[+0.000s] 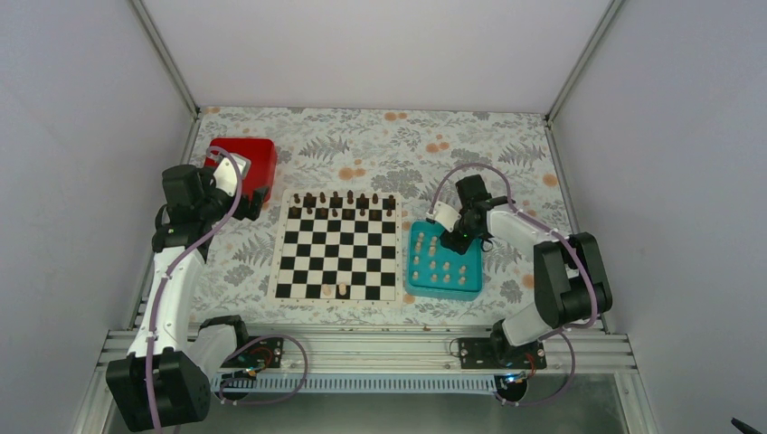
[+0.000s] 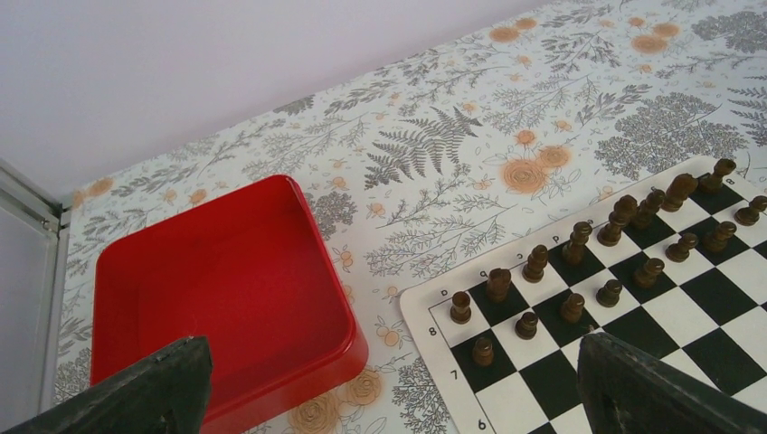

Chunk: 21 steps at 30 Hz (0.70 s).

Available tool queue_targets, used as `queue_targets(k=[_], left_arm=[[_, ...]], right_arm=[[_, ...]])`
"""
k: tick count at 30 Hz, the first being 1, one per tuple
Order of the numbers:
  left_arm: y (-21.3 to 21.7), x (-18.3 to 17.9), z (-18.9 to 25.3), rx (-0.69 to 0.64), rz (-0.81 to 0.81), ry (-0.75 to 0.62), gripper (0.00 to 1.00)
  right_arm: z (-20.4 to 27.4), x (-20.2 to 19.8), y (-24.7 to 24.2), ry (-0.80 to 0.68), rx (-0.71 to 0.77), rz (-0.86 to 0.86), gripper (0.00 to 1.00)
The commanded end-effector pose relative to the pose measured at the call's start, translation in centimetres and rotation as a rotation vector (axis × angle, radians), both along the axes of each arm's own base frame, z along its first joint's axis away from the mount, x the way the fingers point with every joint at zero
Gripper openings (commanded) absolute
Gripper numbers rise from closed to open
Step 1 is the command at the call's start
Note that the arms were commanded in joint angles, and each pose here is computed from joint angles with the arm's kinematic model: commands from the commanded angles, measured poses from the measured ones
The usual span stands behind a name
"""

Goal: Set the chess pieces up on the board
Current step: Pick up the chess piece from the storage box.

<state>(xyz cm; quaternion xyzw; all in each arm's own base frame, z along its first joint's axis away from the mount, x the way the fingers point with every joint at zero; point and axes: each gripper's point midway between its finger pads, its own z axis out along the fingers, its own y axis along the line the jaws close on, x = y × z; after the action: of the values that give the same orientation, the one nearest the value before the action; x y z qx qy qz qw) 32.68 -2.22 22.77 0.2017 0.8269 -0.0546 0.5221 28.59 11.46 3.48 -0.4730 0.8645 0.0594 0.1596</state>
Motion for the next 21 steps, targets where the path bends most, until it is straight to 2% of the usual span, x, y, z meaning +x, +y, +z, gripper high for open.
queue_targets(k=[1,4,17,21], left_arm=[[-0.3,-0.1,0.1,-0.001,-0.021,-0.016,1.0],[-0.3,-0.1,0.1,-0.002,-0.022,-0.016,1.0],[-0.3,-0.2,0.1,-0.006,-0.028,-0.014,1.0],[-0.3,-0.2,0.0,-0.006,-0.028,-0.012,1.0]], right_arm=[[-0.3,0.3,-0.4,-0.012,-0.004,-0.014,0.34],[-0.4,0.3,-0.4,-0.01,-0.004,-0.014,0.34],[-0.4,0.1,-0.7,0.0,-0.024,-0.019,0.08],[1.4,0.1,-0.5,-0.017,-0.009,-0.017,0.05]])
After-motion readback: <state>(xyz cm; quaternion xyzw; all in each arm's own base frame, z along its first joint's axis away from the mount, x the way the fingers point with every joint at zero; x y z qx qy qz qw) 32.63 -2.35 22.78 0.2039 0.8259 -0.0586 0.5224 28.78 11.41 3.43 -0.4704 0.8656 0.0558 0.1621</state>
